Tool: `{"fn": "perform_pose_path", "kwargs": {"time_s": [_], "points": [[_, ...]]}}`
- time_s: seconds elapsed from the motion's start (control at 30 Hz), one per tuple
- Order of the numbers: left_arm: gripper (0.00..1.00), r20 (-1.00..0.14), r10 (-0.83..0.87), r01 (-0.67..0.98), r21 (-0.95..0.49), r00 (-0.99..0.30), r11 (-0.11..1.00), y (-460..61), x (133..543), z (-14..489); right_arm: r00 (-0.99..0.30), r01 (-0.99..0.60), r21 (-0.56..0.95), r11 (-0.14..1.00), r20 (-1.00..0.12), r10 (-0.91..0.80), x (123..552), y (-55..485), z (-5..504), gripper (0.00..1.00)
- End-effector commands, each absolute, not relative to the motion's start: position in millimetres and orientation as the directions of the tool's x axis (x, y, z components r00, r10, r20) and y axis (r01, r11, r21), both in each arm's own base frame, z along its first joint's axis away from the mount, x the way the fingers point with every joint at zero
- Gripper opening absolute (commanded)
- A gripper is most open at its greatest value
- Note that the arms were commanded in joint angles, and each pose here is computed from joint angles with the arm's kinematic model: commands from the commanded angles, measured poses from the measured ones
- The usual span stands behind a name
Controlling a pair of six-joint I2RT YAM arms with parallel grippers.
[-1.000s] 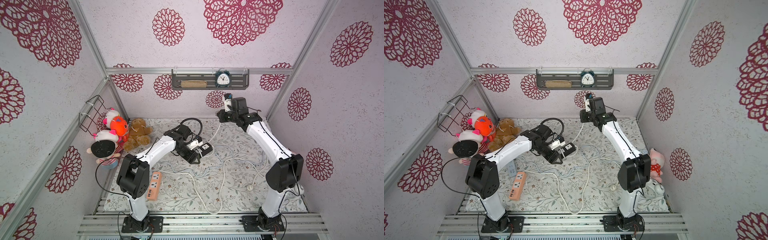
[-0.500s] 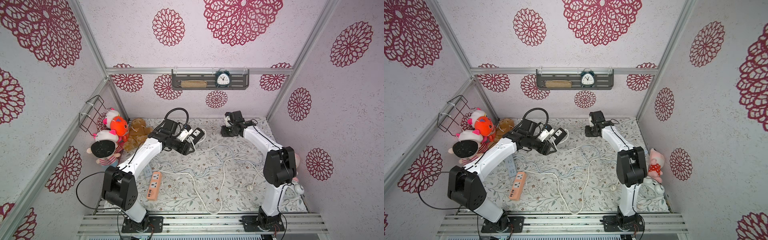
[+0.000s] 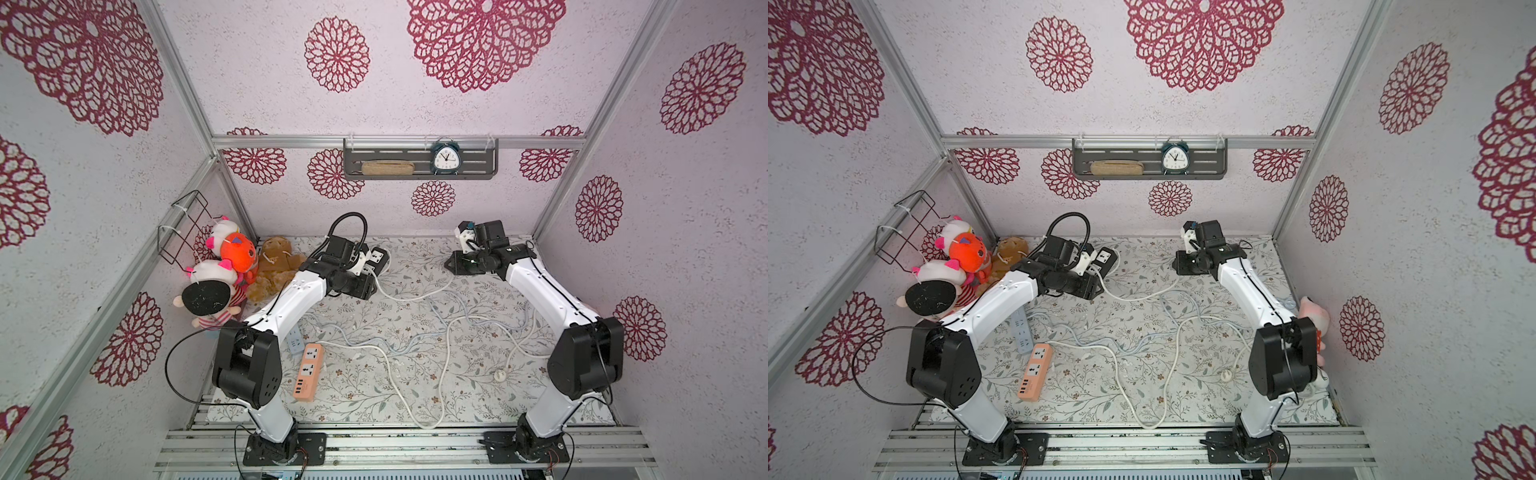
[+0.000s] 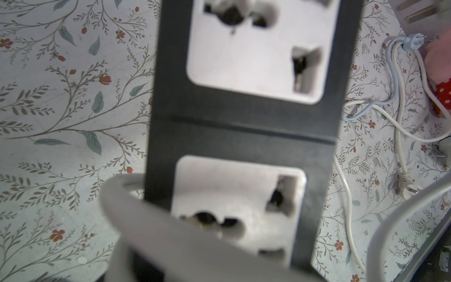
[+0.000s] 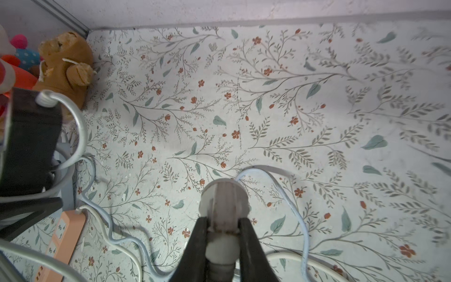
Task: Unwrap the cord wrapped around the power strip
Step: Unwrap the power cord from the power strip, then adjust the power strip.
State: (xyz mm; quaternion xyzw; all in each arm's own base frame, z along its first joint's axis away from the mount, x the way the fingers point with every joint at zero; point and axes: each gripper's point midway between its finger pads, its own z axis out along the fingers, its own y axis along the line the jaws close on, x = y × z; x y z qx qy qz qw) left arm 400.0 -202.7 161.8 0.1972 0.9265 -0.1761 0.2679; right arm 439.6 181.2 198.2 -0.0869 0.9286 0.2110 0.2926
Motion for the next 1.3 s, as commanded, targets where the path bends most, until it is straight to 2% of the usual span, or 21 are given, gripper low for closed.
{"fn": "perform_pose_path", "kwargs": {"time_s": [0.0,0.3,0.37,0.53,0.77,1.03,1.27], "points": [[0.0,-0.631,0.243,0.47,-0.22,-0.737,0.855,-215,408,181,-0.838,-0.285,0.419,0.862,-0.545,-0.013,444,194,196,0.19],[0.0,-0.627,0.179,0.382,-0.205,-0.758,0.901,-213,414,175,-0.831,-0.29,0.446,0.846,-0.556,0.008,444,198,207,0.61],[0.0,-0.626,0.152,0.344,-0.196,-0.765,0.918,-210,418,174,-0.824,-0.311,0.472,0.825,-0.567,0.013,440,203,217,0.67],[0.0,-0.61,0.085,0.274,-0.224,-0.788,0.935,-216,421,169,-0.802,-0.366,0.613,0.7,-0.589,0.097,425,239,250,0.66],[0.0,-0.604,-0.004,0.218,-0.294,-0.797,0.93,-238,419,172,-0.789,-0.429,0.708,0.56,-0.596,0.15,413,301,271,0.57],[0.0,-0.602,-0.022,0.21,-0.313,-0.798,0.926,-250,410,178,-0.825,-0.411,0.758,0.507,-0.546,0.147,410,340,253,0.62],[0.0,-0.635,-0.05,0.217,-0.336,-0.771,0.916,-250,404,191,-0.851,-0.377,0.772,0.511,-0.507,0.138,415,350,235,0.59]]}}
